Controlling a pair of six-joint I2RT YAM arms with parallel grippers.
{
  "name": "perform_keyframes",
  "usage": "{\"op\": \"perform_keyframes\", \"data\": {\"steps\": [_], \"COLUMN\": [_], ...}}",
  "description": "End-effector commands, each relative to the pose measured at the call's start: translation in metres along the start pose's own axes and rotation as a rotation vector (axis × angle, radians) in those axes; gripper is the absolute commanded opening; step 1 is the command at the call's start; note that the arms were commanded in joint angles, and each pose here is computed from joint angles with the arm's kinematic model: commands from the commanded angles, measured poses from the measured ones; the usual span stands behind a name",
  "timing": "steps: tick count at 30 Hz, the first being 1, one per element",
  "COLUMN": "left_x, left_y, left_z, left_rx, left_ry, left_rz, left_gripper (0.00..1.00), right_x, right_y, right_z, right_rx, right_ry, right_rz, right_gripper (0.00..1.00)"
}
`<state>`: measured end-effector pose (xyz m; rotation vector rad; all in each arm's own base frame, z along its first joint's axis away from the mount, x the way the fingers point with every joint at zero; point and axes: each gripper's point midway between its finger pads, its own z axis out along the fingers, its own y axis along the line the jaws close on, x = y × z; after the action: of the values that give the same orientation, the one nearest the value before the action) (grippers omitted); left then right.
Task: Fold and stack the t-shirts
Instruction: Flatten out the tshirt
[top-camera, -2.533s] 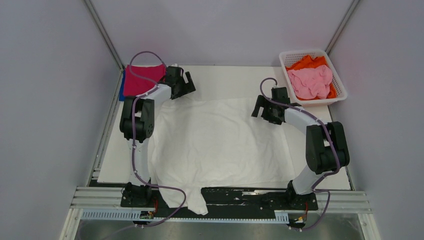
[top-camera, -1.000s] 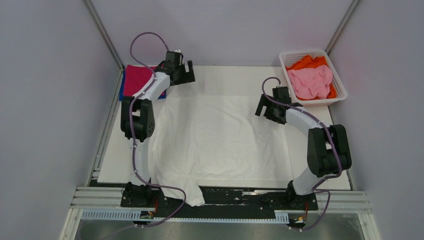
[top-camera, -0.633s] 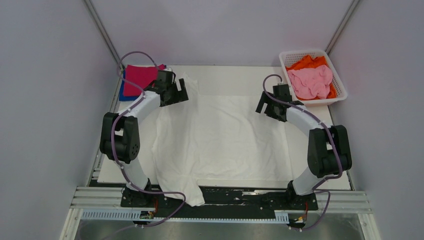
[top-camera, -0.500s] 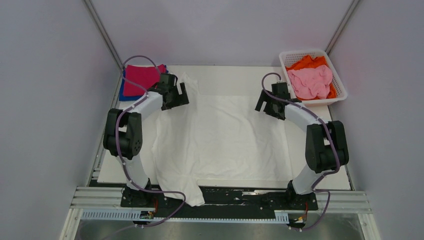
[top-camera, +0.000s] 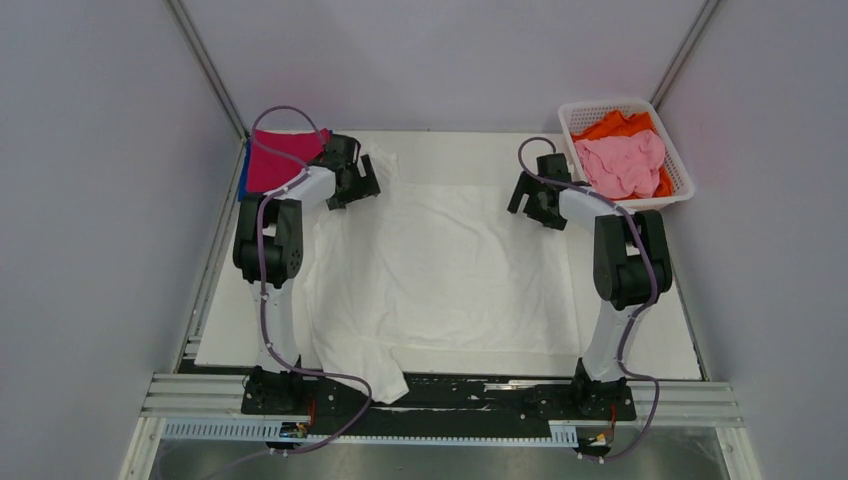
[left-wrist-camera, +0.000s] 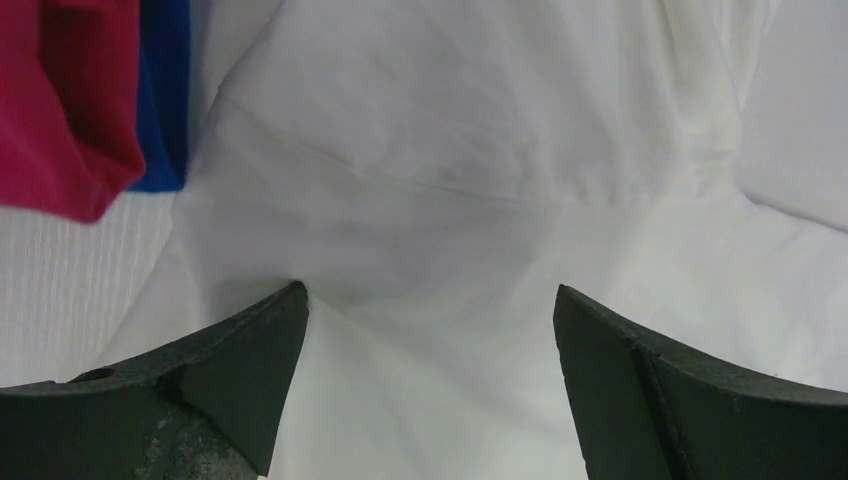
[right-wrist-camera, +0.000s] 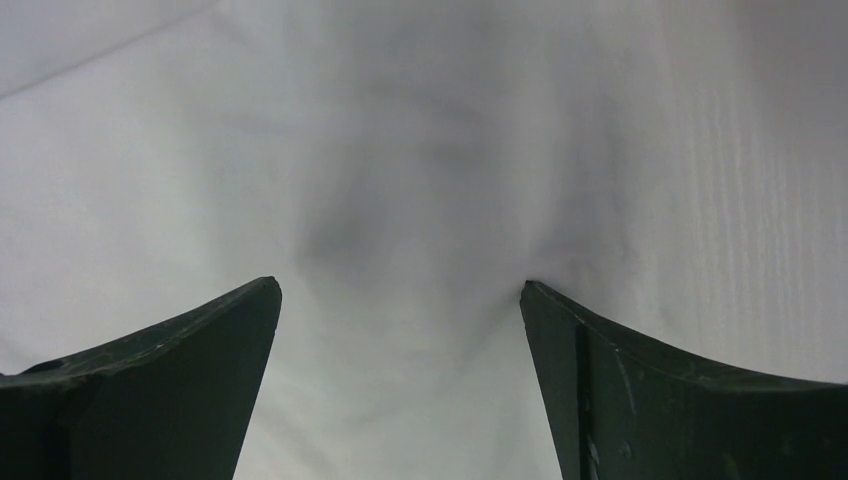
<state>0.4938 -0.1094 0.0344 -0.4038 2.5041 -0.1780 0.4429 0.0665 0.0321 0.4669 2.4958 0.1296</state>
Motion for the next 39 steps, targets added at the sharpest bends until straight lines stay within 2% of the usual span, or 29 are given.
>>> {"op": "perform_keyframes", "data": {"steps": [1, 14, 21, 26, 31, 35, 39], "left_x": [0.009, -0.044, -0.081, -0.118, -0.135, -0.111, -0.061], "left_y": [0.016, -0.004, -0.019, -0.037, -0.054, -0.061, -0.053], "left_z": [0.033, 0.065, 0.071, 0.022, -0.046, -0.099, -0.139], "left_rx": [-0.015, 0.029, 0.092, 0.156, 0.204, 0.197, 0.159], "left_ry": [0.089, 0.104, 0.047, -0.051, -0.153, -0.197, -0.215], "left_rz": [-0.095, -0.082, -0.045, 0.000, 0.060, 0.101, 0.092], "left_gripper": [1.00, 1.00, 1.00, 1.00, 1.00, 1.00, 1.00], "right_x": [-0.022, -0.093, -0.124, -0.150, -0.144, -0.114, -0.072], "right_y": [0.002, 0.007, 0.014, 0.032, 0.040, 0.028, 0.008], "right_z": [0.026, 0.066, 0.053, 0.001, -0.054, -0.088, -0.113], "right_rx": [-0.010, -0.051, -0.074, -0.147, -0.166, -0.145, -0.135], "right_ry": [-0.009, -0.065, -0.130, -0.204, -0.253, -0.256, -0.248], "right_rz": [0.047, 0.090, 0.053, 0.015, -0.011, 0.029, 0.099], "right_gripper": [1.00, 1.00, 1.00, 1.00, 1.00, 1.00, 1.00]}}
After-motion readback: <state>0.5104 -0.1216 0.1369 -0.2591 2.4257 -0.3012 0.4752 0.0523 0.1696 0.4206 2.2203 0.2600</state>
